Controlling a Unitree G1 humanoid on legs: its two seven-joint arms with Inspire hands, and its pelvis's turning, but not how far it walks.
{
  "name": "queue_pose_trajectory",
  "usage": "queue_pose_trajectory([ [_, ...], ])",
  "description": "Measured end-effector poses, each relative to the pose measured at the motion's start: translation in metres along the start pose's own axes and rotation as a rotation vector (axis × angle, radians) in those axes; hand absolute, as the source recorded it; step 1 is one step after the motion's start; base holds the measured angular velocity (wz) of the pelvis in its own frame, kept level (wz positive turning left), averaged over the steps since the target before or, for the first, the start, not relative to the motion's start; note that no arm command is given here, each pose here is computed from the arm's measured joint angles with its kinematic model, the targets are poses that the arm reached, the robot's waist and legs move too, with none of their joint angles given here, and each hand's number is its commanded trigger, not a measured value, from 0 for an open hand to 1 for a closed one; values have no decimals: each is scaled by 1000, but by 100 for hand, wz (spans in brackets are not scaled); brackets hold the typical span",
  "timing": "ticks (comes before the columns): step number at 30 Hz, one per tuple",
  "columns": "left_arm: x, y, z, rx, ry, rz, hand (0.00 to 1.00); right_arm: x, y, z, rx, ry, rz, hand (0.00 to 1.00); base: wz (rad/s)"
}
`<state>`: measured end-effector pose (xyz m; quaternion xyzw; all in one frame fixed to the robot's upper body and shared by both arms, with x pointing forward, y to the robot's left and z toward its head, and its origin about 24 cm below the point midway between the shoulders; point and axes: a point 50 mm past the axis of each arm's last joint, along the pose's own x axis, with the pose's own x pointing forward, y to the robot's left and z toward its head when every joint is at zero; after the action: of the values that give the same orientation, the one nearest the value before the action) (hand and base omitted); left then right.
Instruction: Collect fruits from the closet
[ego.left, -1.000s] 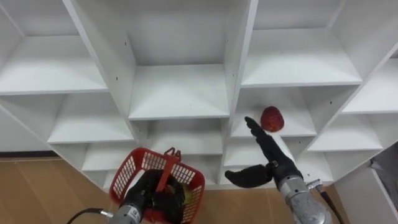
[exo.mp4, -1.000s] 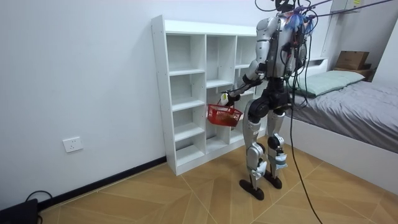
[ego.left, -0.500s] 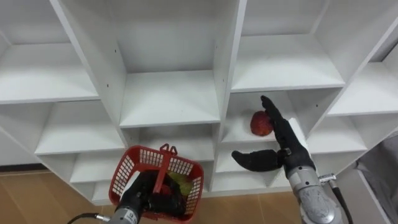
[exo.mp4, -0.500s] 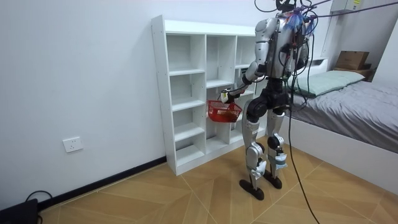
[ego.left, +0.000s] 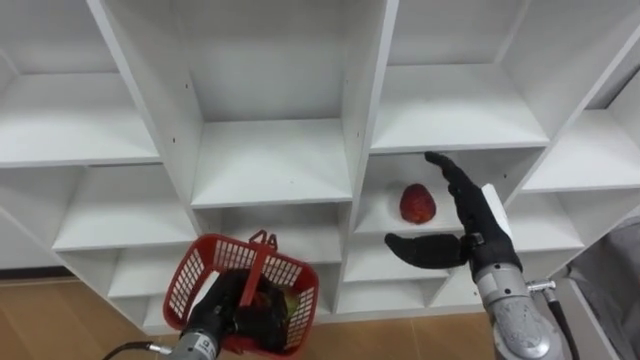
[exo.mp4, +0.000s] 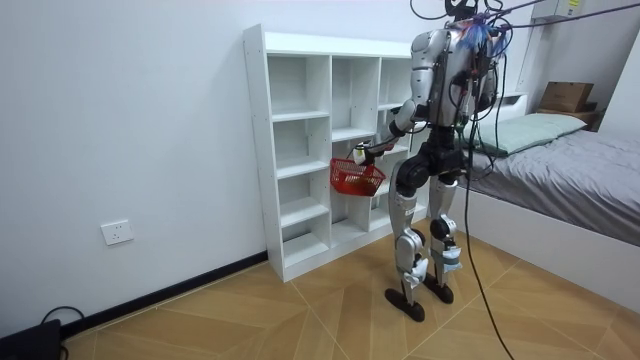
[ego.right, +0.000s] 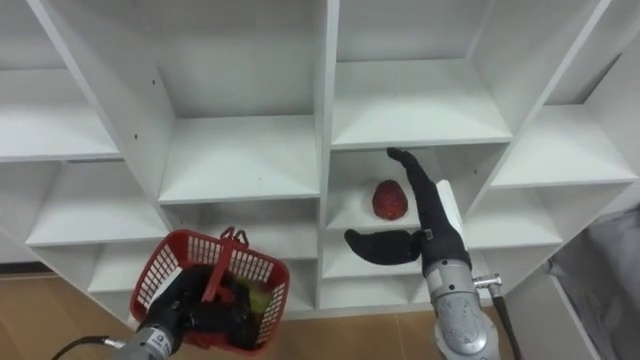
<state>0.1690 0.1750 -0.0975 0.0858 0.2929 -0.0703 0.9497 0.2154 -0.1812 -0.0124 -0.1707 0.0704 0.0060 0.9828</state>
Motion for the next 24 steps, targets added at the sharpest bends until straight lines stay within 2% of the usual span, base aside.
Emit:
queue_pose_trajectory([
  [9,-2,0,-4,-2,11,-2,100,0,-1,-1,4,5,-21,0,0],
  [24,-3,1,-5,-2,17,7,100,-3,-8,-13,57,66,-152,0,1],
])
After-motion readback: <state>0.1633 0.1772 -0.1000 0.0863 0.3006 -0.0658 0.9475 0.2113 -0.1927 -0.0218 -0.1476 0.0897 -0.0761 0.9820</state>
